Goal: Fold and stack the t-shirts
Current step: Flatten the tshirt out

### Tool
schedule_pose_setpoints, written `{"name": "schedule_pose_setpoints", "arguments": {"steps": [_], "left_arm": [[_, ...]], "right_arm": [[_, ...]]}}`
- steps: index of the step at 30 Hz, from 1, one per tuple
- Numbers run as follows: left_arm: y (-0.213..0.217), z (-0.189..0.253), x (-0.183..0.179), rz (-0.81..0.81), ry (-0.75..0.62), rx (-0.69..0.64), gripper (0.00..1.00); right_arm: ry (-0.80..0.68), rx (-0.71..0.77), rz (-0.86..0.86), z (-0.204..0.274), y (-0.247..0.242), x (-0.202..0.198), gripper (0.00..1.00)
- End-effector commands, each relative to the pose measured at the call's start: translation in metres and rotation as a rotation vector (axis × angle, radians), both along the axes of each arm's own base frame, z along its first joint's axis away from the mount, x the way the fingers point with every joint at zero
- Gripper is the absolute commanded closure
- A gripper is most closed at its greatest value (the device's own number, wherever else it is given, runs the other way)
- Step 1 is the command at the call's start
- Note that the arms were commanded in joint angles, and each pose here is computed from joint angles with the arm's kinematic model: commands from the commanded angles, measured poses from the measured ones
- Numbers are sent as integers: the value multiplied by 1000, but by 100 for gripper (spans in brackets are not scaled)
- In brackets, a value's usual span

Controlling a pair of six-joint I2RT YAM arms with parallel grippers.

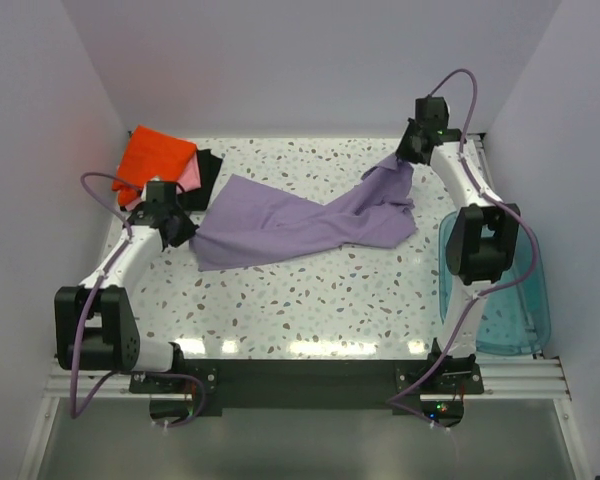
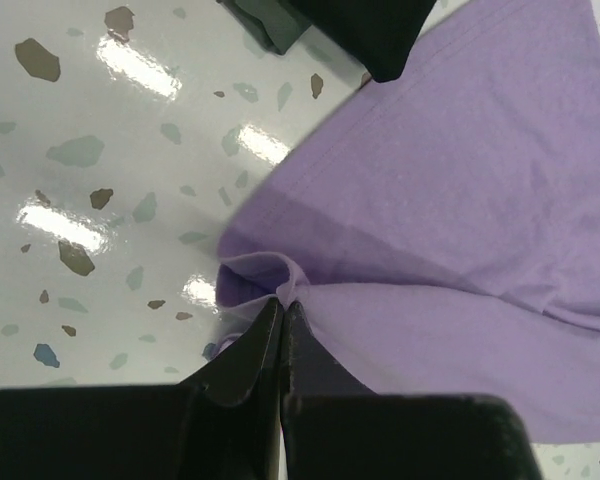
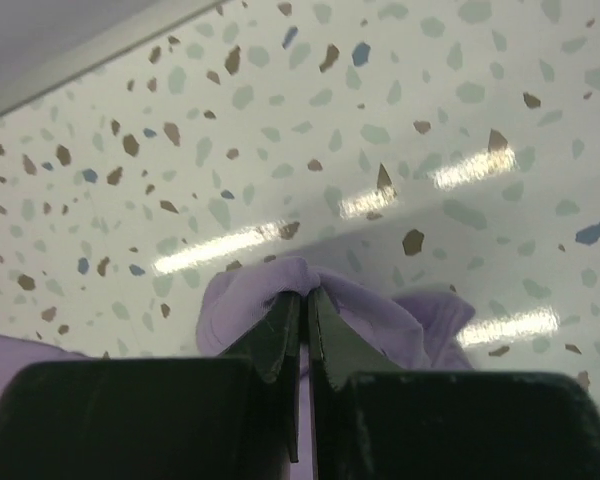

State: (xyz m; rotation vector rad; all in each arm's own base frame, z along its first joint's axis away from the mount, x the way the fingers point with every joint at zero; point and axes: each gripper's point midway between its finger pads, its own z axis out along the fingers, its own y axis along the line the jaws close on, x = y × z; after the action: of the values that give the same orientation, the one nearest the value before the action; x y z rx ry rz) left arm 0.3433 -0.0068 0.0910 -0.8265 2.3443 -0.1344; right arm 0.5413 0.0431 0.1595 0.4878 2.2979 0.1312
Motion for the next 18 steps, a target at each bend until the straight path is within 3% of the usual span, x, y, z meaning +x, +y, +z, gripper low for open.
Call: {"name": "schedule_pose_setpoints", "arguments": {"steps": [1,7,11,12,13,15,17,18], "left_arm": [[12,21,6,-5,-76,16,100],[12,14,-5,-19,-66,17,100],[8,3,-8,-24,-47,0,100],[8,1,-7,-22,-46,-7,100],[7,0,-6,-24,-45,-9,100],[4,-3,-4,-31,-38,-24,100],[2,-2,-1,-40,-40,-34,100],[2,-1,0,-42,-43,-36,100]], "right_arm": [[-302,30,-38,95,-2,35,100],[-487,-13,-28,157,-8,46,100],[-471,-34,-12,147,-6,67,95],[-409,-36,5,119,-3,77,90],[-383,-37,16,126,-2,76,65],[-307,-42,5,110,-4,74,36],[-231,-61,-27,95,-10,58,19],[-211,-58,-48,91,-13,50,18]]}}
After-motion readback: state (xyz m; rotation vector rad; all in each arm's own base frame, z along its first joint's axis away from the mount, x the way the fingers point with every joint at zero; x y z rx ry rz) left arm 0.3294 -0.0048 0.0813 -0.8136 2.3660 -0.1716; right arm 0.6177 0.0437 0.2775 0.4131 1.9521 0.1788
